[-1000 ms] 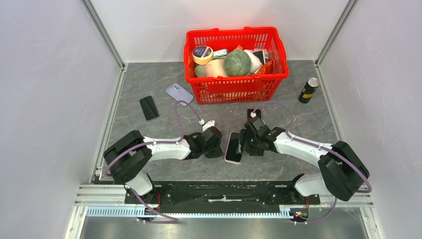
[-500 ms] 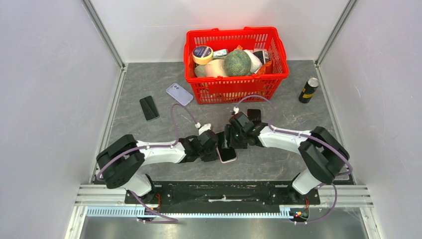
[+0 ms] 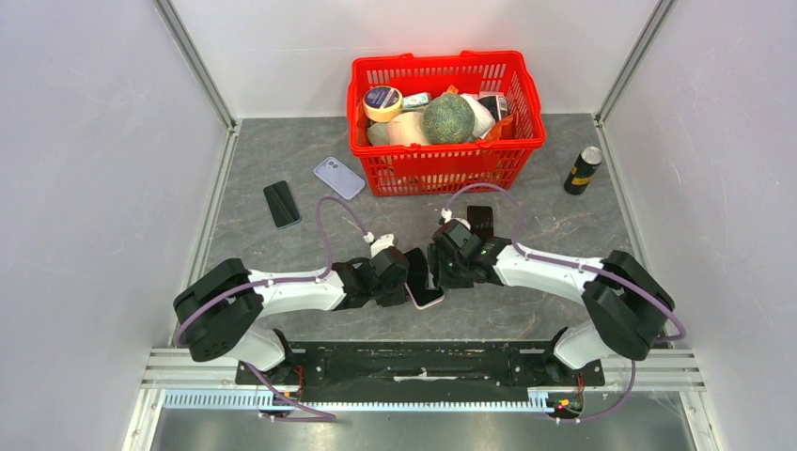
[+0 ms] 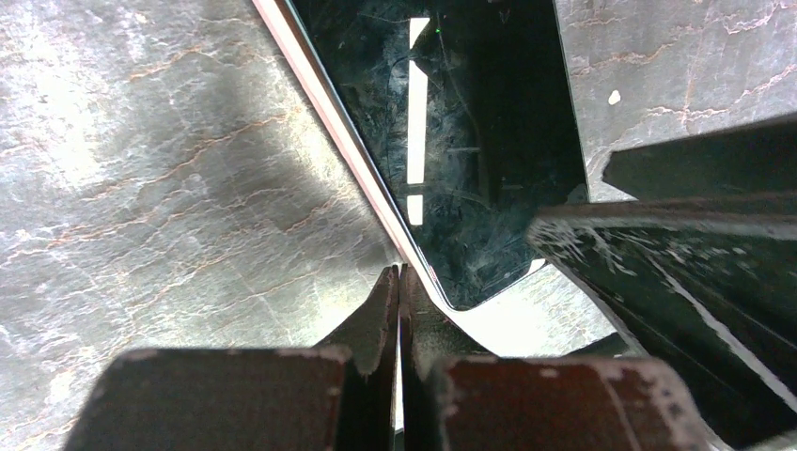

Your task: Put the phone into the phone case

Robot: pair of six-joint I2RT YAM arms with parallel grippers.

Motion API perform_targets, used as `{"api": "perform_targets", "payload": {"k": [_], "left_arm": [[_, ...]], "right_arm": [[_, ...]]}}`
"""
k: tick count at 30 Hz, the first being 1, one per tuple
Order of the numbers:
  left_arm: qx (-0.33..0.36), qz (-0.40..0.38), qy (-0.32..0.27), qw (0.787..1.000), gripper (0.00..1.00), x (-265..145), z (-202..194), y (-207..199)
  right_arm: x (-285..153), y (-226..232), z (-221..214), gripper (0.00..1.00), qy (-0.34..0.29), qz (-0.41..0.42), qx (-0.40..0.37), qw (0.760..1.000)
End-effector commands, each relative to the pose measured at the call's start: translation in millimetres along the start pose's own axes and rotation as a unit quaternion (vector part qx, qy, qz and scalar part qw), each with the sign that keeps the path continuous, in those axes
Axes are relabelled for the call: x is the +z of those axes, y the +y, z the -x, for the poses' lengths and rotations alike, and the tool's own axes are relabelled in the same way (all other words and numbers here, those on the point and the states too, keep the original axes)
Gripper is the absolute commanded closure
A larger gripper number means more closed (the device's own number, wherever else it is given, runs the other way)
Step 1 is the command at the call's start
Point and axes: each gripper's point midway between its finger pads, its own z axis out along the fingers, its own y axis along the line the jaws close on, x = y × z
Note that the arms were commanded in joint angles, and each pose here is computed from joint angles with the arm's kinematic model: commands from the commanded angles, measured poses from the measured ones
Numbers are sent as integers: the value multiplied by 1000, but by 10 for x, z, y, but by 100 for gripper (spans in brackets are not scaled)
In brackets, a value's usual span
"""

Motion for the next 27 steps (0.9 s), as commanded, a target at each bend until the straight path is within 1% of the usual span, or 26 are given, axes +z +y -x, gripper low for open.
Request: {"api": "perform_targets", "payload": {"k": [1,3,12,15,18,24,27], "left_arm": [[-21,-21,-32,999,98,-37,143,-142],[-21,-19,-32,999,98,-30,139,-134],[-22,-18,-29,999,98,-4,137,-150],[-21,-18,-30,999,98,-6,144,-154],[-19,-17,-30,999,98,-2,150,-163],[-16,-17,-31,999,98,5,171,-190],[-14,-17,-32,999,98,9,183,-208]], "right_arm": [[-165,-42,-56,36,-1,7,-8,1000],[-178,-19,-73,39,1,15,-10,1000],[-87,10,-59,58,13,11,-26,1000],[-71,12,-77,63,17,11,-27,999],[-54,10,-105,70,21,9,-30,999],[-21,30,-190,90,32,7,-39,999],[30,35,-260,95,42,3,-43,998]]}}
